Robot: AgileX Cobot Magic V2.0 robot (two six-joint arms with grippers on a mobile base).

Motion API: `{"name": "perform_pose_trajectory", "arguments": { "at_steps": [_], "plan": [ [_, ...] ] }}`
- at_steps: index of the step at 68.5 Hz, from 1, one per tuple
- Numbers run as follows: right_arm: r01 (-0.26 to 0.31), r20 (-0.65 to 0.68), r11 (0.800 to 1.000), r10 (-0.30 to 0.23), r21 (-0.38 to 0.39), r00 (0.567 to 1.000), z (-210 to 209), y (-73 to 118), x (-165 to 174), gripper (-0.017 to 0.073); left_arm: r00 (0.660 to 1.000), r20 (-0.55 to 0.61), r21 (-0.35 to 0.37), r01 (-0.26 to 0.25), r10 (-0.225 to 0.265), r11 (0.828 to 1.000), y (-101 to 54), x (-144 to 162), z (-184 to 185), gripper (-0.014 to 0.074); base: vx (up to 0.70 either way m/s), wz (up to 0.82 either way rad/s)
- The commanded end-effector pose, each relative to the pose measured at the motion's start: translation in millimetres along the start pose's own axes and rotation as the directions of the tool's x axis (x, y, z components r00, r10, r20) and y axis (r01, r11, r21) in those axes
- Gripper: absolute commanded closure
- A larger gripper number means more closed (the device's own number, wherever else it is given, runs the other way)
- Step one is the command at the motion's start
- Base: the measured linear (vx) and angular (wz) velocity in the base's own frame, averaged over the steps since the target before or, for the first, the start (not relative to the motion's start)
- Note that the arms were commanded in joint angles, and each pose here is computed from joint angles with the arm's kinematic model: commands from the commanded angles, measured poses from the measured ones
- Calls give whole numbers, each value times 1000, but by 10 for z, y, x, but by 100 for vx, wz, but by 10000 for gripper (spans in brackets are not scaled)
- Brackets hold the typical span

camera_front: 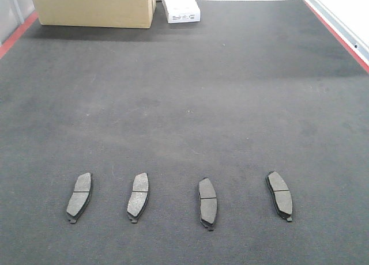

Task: Move and align brake pads A on conveyor

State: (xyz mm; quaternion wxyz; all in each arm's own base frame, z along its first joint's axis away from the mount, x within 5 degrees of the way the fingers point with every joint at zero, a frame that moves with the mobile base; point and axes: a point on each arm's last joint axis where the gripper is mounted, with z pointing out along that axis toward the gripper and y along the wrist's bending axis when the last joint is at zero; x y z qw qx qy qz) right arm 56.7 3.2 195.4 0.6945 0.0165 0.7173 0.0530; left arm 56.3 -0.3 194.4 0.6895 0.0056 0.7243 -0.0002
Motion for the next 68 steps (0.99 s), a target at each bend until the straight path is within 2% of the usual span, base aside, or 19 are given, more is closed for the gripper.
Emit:
{"name": "perform_pose_trajectory", "arguments": {
  "at_steps": [1, 68],
  "plan": [
    [7, 50, 1000, -7, 6, 999, -2, -9, 15, 568, 995, 102, 1, 0, 0, 1000, -1, -113, -19, 601, 0, 0],
    [7, 46, 1000, -7, 6, 999, -2, -9, 18, 568, 995, 102, 1, 0, 0, 1000, -1, -113, -19, 601, 0, 0]
  ]
}}
